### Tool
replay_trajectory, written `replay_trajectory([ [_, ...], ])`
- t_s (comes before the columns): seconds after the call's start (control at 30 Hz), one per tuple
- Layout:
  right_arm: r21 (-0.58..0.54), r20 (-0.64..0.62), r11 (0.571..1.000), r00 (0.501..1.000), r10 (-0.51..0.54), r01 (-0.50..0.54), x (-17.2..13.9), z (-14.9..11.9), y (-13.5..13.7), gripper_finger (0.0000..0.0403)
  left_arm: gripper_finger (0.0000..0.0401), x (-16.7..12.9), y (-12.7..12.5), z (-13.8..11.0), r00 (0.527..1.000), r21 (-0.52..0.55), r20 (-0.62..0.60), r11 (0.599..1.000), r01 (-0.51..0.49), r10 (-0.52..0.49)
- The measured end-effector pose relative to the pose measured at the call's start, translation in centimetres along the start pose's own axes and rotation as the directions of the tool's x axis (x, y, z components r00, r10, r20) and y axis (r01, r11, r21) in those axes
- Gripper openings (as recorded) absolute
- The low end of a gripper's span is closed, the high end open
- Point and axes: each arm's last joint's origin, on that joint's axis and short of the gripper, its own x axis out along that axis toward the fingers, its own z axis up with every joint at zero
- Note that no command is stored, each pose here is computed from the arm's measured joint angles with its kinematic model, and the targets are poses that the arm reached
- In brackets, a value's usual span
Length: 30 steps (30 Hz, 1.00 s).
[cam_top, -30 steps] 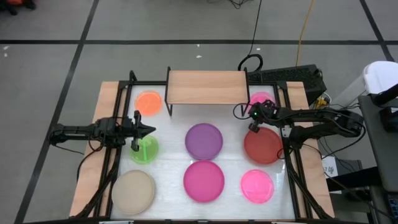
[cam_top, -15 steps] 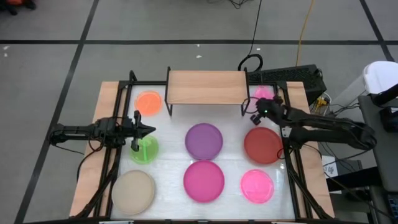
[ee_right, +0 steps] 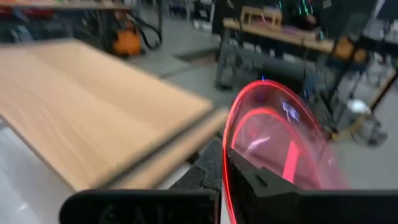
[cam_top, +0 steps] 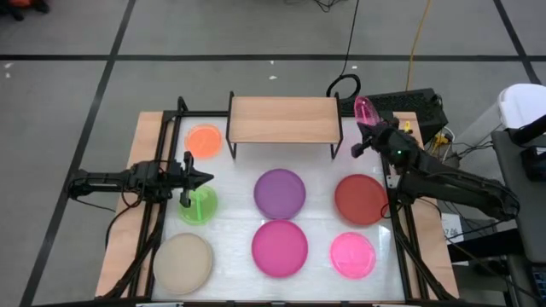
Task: Place and stack plates onto a shelf
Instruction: Put the top light pink plate on the shelf
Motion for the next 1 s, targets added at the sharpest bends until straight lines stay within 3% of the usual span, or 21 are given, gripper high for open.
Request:
replay_trajectory([
  [0.27,-0.073,0.115,0.992,0.987,0.11,-0.102,-0.3,6.0,1.4,0.0,0.0004,0.0,0.0,0.0,1.0,0.0,0.0,1.0,0.0,0.0],
  [0.47,-0.217,0.08,0.941,0.956,0.282,-0.259,1.6,9.1,4.5,0.0,0.0004,0.0,0.0,0.0,1.0,0.0,-0.001,1.0,0.0,0.0],
  [0.67,-0.307,-0.028,0.901,0.949,0.313,-0.306,4.6,9.2,7.8,0.0,0.0004,0.0,0.0,0.0,1.0,0.0,0.0,1.0,0.0,0.0],
  [1.0,-0.383,-0.182,0.858,0.938,0.294,-0.343,8.7,6.1,11.1,0.0,0.0004,0.0,0.0,0.0,1.0,0.0,0.0,1.0,0.0,0.0],
])
